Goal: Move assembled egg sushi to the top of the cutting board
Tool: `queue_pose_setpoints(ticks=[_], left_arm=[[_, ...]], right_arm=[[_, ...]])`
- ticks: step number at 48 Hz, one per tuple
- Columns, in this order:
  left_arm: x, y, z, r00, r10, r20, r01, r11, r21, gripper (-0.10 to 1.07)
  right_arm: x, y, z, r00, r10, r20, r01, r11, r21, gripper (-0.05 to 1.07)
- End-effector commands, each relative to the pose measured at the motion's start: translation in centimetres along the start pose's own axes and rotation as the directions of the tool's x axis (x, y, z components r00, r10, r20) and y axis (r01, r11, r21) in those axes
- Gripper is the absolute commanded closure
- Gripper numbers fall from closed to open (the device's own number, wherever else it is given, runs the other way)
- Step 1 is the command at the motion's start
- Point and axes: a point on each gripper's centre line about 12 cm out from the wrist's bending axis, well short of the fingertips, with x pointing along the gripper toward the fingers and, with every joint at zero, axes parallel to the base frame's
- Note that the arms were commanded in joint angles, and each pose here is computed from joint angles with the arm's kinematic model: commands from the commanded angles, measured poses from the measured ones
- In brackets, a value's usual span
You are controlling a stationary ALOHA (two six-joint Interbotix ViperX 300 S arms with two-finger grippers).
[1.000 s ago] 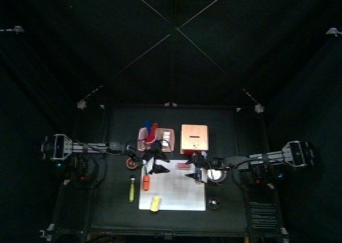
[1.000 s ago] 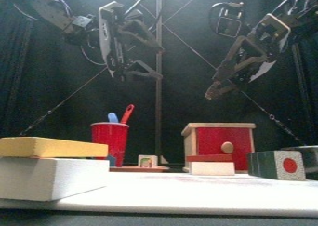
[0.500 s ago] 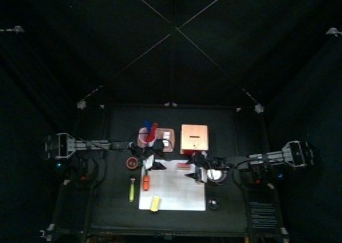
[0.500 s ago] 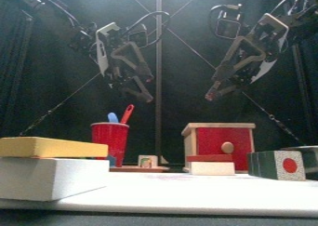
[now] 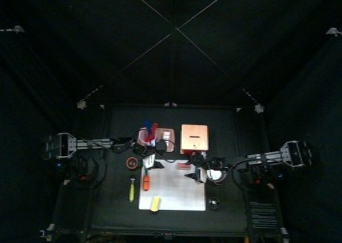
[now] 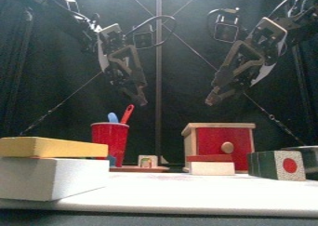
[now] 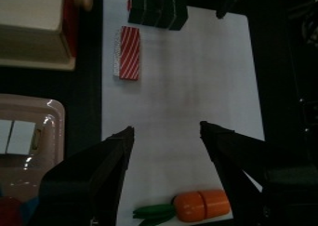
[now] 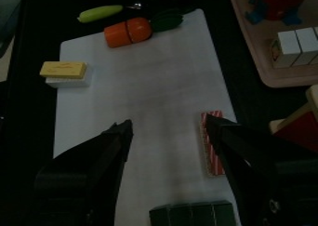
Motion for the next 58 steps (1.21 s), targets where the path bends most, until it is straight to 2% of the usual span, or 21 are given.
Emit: queue_pose_setpoints(ticks=[1, 6, 11, 15, 21, 24, 30, 36, 44, 51, 55, 58], left_arm=[[0.0, -0.7, 0.2, 0.999, -0.020, 0.033, 0.022, 0.997, -0.072, 0.06], [0.8, -2.3, -1.2, 0.998, -0.057, 0.019, 0.059, 0.989, -0.138, 0.06], [1.4, -3.8, -2.4, 0.996, -0.092, -0.010, 0.090, 0.985, -0.146, 0.06], [1.5, -4.7, -2.5, 0.993, -0.115, -0.015, 0.111, 0.982, -0.152, 0.06], [1.3, -5.1, -2.0, 0.991, -0.135, 0.008, 0.134, 0.975, -0.176, 0.06], [1.2, -5.2, -1.4, 0.991, -0.134, 0.018, 0.135, 0.977, -0.164, 0.06], [1.0, -5.7, 0.6, 0.986, -0.160, 0.052, 0.166, 0.973, -0.163, 0.06], [1.0, -5.5, 2.1, 0.984, -0.157, 0.084, 0.169, 0.972, -0.163, 0.06], [2.0, -5.0, 2.6, 0.986, -0.153, 0.071, 0.162, 0.975, -0.152, 0.06], [1.8, -4.9, 3.3, 0.990, -0.128, 0.063, 0.132, 0.989, -0.062, 0.06], [1.9, -4.8, 2.9, 0.991, -0.124, 0.049, 0.127, 0.990, -0.064, 0.06], [2.1, -5.0, 2.0, 0.990, -0.139, 0.026, 0.141, 0.986, -0.090, 0.06]], right_arm=[[-0.2, 0.1, 1.2, 0.999, 0.004, 0.035, -0.004, 1.000, 0.005, 0.08], [-0.2, 0.1, 1.0, 1.000, 0.003, 0.029, -0.003, 1.000, 0.005, 0.08], [-0.2, 0.1, 1.1, 1.000, 0.004, 0.031, -0.004, 1.000, -0.001, 0.08], [-0.2, 0.1, 1.1, 0.999, 0.004, 0.034, -0.004, 1.000, -0.001, 0.08], [-0.2, 0.1, 1.1, 0.999, 0.004, 0.034, -0.004, 1.000, -0.003, 0.08], [-0.2, 0.1, 1.1, 0.999, 0.004, 0.034, -0.004, 1.000, -0.004, 0.08], [-0.2, 0.1, 1.0, 1.000, 0.003, 0.031, -0.003, 1.000, 0.005, 0.08], [-0.2, 0.1, 1.0, 1.000, 0.003, 0.029, -0.003, 1.000, 0.002, 0.08], [-0.3, 0.2, 1.3, 0.999, 0.007, 0.036, -0.007, 1.000, -0.005, 0.08], [-0.8, 0.3, 1.5, 0.999, 0.011, 0.035, -0.011, 1.000, -0.003, 0.08], [-1.1, 0.3, 1.6, 0.999, 0.013, 0.034, -0.013, 1.000, 0.005, 0.08], [-1.2, 0.4, 1.7, 0.999, 0.015, 0.036, -0.015, 1.000, 0.008, 0.08]])
